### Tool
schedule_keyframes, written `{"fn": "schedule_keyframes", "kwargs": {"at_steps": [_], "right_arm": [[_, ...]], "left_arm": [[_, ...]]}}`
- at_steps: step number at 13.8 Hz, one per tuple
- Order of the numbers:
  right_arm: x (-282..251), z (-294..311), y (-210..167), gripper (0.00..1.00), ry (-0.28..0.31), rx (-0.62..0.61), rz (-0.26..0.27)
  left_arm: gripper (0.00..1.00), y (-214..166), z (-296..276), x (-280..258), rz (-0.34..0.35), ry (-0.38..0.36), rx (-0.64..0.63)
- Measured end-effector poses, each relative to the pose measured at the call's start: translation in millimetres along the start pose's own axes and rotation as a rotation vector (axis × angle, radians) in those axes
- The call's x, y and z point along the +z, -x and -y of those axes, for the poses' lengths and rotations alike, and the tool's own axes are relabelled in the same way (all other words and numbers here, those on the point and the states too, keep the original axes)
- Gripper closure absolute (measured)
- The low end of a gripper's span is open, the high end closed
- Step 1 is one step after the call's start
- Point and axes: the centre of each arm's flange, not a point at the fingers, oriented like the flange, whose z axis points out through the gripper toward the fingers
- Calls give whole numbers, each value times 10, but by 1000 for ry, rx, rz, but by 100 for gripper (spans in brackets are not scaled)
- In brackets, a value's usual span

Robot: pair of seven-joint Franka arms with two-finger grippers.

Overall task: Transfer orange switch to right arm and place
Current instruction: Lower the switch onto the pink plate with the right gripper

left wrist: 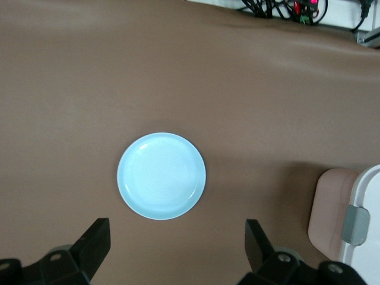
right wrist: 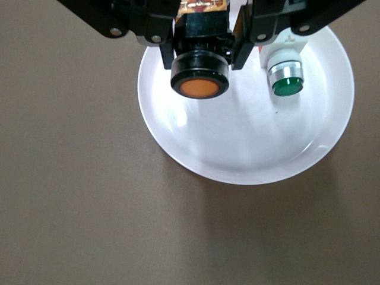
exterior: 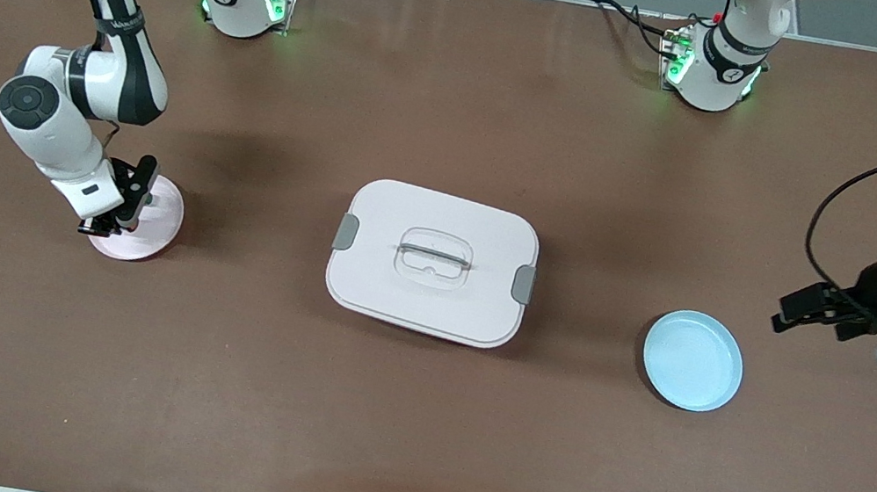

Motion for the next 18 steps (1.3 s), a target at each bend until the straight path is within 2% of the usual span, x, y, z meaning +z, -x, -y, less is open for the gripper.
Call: {"fn": "schedule_keyframes", "kwargs": {"at_steps": [5, 9, 18], "right_arm": [[191, 54, -5, 57, -11, 0, -7], [367, 115, -30, 57, -35, 4, -10], [494, 138, -95, 57, -32, 33, -20]], "left_arm": [[0, 71, 10, -371, -37, -13, -2], [0, 57, 66, -426, -43, -15, -11], [0, 50, 61, -472, -41, -40, -16]]}}
